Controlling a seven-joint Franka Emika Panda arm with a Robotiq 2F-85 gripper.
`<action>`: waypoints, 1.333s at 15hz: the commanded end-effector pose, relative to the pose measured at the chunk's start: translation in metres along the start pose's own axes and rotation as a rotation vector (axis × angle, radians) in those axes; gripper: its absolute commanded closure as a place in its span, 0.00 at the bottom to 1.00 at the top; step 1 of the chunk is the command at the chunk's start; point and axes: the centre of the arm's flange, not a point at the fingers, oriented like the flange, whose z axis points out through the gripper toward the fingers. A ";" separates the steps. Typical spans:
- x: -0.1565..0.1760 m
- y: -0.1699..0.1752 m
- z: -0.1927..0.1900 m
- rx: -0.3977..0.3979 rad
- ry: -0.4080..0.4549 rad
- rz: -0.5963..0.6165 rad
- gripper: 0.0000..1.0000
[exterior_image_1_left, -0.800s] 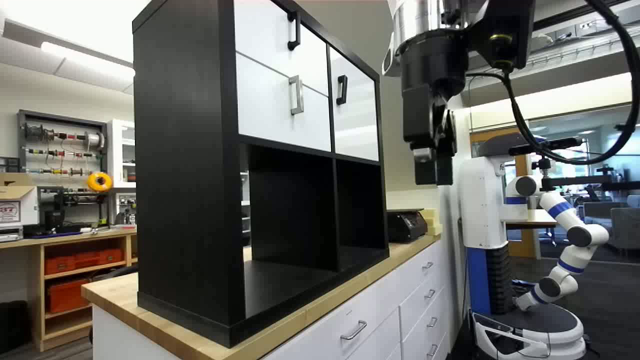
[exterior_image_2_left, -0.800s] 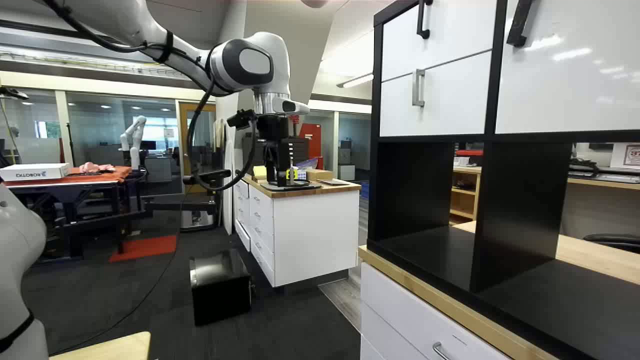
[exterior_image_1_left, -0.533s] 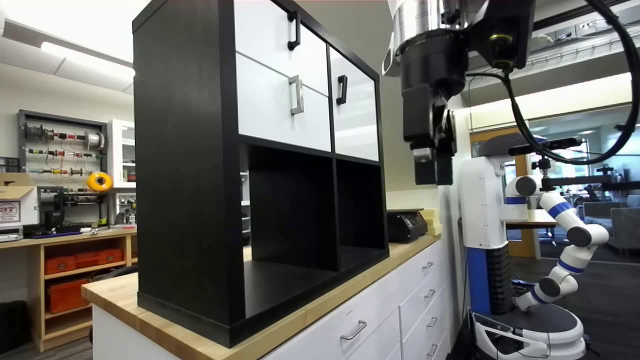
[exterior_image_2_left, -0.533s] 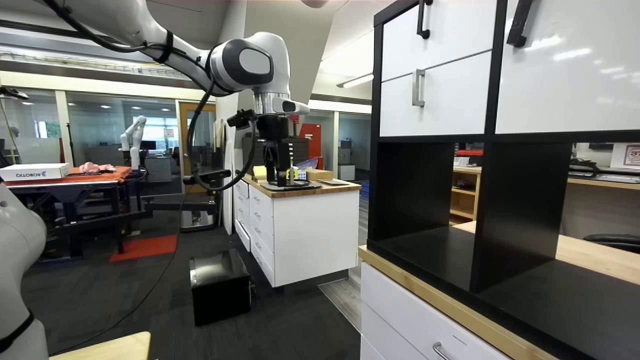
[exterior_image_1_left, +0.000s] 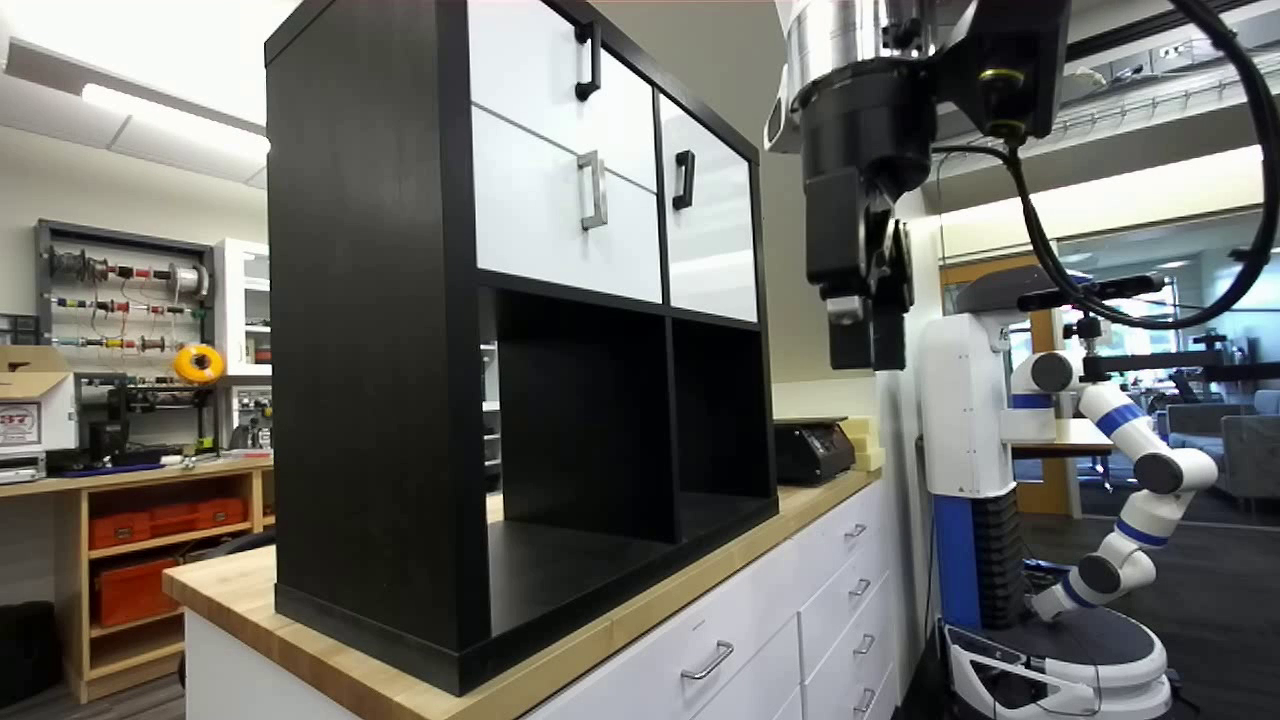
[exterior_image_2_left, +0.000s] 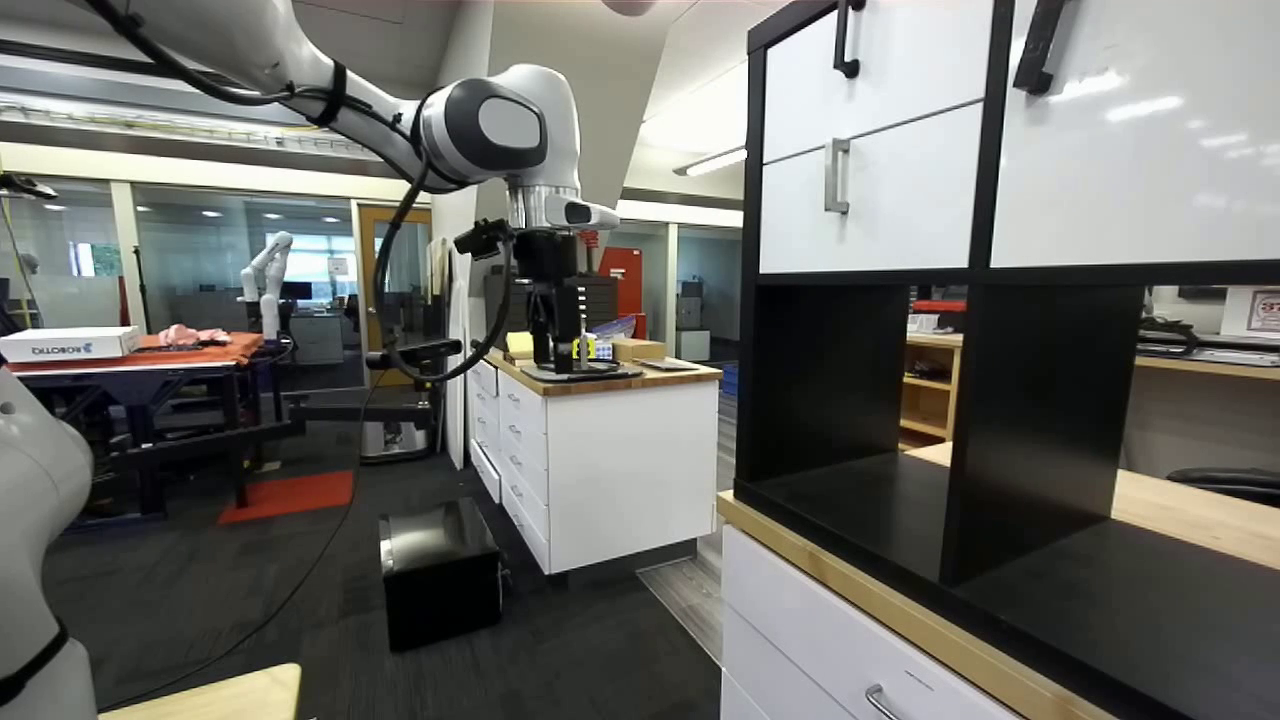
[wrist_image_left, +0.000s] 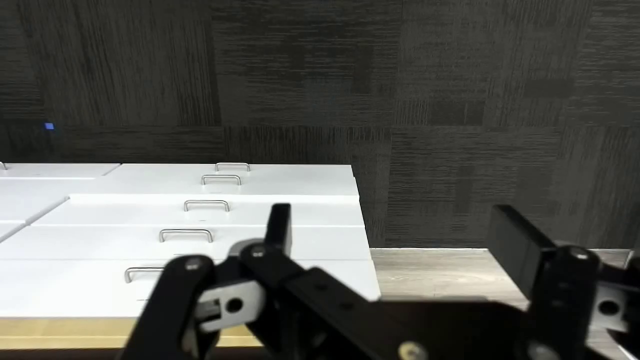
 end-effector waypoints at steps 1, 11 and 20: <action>0.001 0.002 -0.002 -0.002 0.006 0.003 0.00; 0.032 0.028 -0.044 -0.059 0.164 0.013 0.00; 0.068 0.058 -0.096 -0.088 0.367 0.028 0.00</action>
